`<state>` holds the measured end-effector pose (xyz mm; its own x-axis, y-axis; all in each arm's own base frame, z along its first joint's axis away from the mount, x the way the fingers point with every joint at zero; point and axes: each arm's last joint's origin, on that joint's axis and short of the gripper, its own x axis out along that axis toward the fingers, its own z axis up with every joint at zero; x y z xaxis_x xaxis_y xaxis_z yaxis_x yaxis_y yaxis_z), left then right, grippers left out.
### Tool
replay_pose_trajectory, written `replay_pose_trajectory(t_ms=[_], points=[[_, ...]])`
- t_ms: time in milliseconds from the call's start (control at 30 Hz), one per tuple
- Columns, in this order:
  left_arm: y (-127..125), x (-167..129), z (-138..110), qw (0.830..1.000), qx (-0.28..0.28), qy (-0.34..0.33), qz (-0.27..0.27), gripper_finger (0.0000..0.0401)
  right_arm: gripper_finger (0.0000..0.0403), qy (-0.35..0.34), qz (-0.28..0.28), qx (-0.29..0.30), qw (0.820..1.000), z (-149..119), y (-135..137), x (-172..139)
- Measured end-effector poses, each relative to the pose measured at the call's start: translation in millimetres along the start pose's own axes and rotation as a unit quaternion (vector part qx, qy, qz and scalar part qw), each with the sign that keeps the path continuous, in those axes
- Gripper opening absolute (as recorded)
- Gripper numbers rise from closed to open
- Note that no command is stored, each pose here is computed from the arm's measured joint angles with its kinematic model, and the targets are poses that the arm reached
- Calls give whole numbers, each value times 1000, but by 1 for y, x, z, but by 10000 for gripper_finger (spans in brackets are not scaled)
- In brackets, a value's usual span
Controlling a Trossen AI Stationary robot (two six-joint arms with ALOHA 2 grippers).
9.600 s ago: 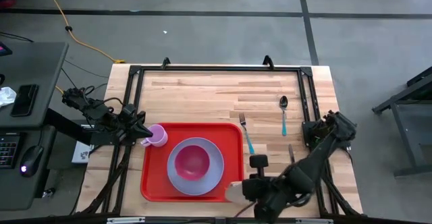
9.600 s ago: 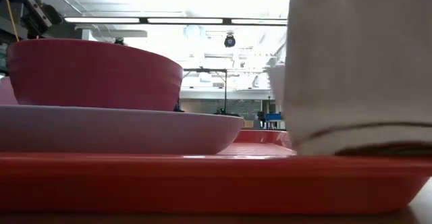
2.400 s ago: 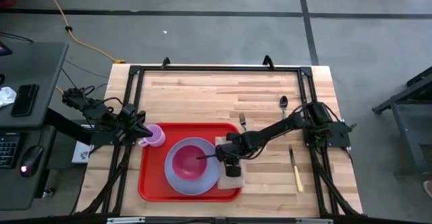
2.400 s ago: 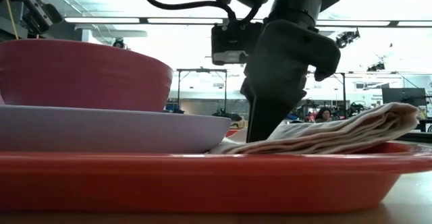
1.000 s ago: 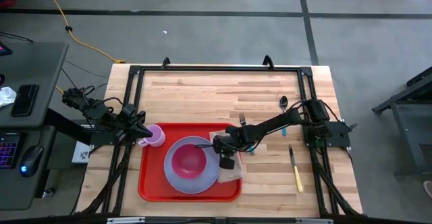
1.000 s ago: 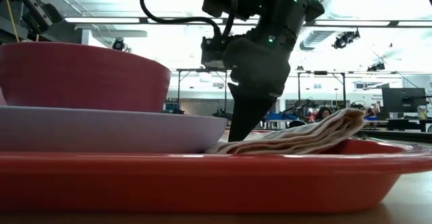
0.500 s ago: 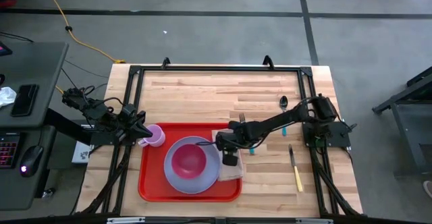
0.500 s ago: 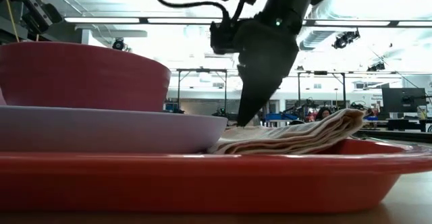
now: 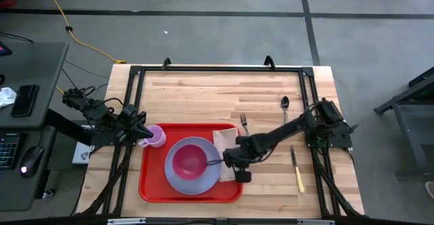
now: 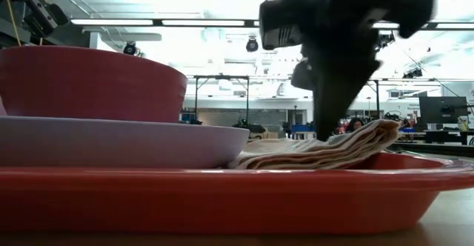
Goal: Set up tray
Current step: Put the brown table napkin to the right of the white plate on the red tray
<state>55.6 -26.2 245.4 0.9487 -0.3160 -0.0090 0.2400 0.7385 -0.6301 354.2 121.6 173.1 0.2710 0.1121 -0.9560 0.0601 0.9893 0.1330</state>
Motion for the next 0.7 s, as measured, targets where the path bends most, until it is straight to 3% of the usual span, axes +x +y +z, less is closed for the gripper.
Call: replay_pose_trajectory(t_ms=[700], points=[[0,0,0,1000,-1,-3,1,49,2,-10,17,6,1000,-3,20,19]])
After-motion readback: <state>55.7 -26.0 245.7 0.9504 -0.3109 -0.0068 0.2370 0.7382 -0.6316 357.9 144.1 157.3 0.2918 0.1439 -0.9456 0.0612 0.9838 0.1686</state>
